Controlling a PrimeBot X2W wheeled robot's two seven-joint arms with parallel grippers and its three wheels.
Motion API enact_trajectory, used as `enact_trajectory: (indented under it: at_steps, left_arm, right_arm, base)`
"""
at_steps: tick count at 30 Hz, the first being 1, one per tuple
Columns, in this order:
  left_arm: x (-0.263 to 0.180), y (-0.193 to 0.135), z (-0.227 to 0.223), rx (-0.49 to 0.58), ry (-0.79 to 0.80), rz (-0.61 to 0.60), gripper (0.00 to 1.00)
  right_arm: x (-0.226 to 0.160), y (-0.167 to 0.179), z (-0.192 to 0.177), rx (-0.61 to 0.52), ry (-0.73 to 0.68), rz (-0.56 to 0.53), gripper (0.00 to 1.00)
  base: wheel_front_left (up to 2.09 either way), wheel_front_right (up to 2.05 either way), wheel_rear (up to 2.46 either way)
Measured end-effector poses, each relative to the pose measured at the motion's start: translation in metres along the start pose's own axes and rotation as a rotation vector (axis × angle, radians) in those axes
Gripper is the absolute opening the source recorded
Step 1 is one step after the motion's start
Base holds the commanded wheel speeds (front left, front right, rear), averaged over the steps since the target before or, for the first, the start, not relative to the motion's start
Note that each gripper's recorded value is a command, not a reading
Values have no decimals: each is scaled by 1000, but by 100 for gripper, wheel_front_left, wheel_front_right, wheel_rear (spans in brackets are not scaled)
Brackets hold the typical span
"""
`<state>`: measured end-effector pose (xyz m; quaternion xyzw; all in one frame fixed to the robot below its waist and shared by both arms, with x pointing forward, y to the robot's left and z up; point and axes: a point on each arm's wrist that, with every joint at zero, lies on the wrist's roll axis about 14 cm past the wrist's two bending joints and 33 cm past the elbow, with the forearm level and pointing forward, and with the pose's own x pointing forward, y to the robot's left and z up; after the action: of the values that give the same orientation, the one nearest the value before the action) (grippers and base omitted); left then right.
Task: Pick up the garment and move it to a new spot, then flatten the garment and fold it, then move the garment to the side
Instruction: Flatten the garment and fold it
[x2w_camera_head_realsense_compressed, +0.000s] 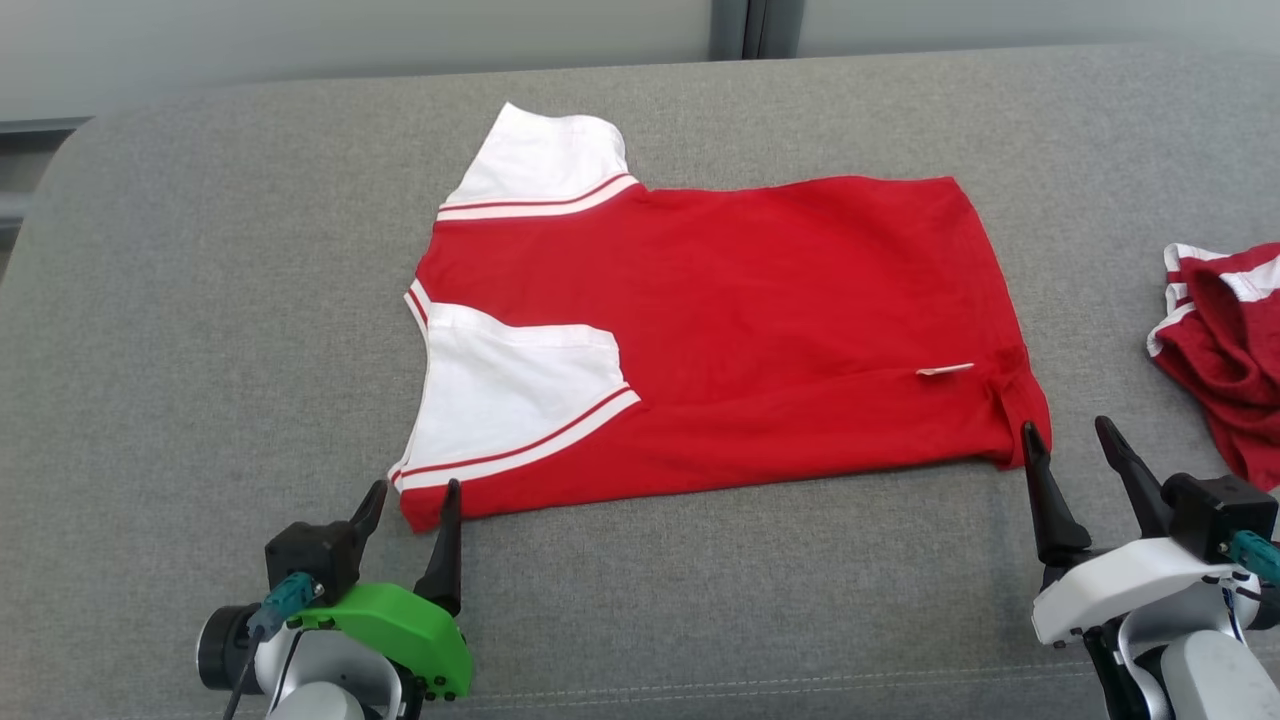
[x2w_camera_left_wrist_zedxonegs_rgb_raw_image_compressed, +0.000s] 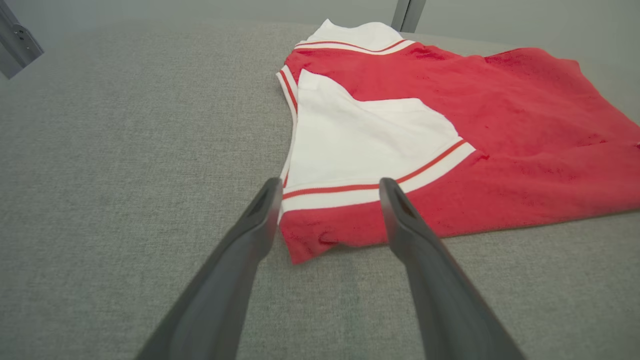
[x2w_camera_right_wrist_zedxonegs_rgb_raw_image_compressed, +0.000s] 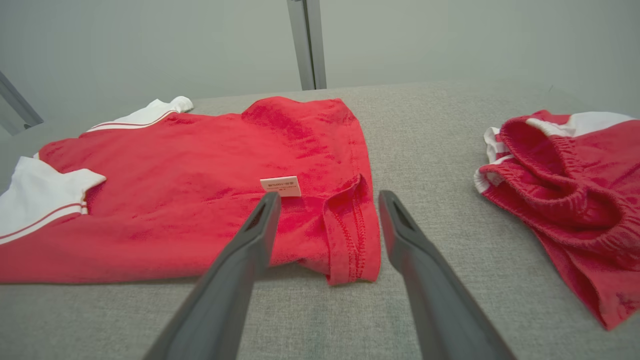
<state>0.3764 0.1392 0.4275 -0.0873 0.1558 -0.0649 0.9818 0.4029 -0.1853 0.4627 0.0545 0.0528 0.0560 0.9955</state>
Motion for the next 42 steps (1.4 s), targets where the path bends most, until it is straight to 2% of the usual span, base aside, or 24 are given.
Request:
enact_trajectory:
  at_steps: [13, 20, 21, 22, 23, 24, 34, 42]
  left_arm:
    - [24, 22, -50, -62, 174, 54, 100]
    - [34, 18, -57, -91, 201, 38, 100]
    - [35, 17, -57, -92, 201, 35, 100]
    - [35, 17, -57, -92, 199, 35, 68]
    - [36, 16, -57, -92, 199, 33, 42]
    - [36, 15, -57, -92, 199, 29, 0]
    - [32, 16, -48, -76, 187, 16, 0]
    - [6, 19, -50, -83, 239, 14, 0]
  right_arm:
    - [27, -20, -62, 43, 158, -47, 100]
    - [35, -18, -80, 65, 208, -44, 100]
    - [35, -17, -81, 74, 211, -46, 88]
    - [36, -17, -82, 78, 211, -45, 46]
    - [37, -17, -82, 80, 212, -45, 1]
    - [38, -17, -82, 88, 212, -43, 0]
    - [34, -11, -71, 160, 174, -35, 0]
    - [5, -12, -67, 223, 176, -41, 0]
  base:
    - [0, 0, 0]
    - [0, 0, 0]
    - [0, 0, 0]
    - [0, 0, 0]
    - [0, 0, 0]
    - [0, 0, 0]
    - [0, 0, 0]
    - [0, 0, 0]
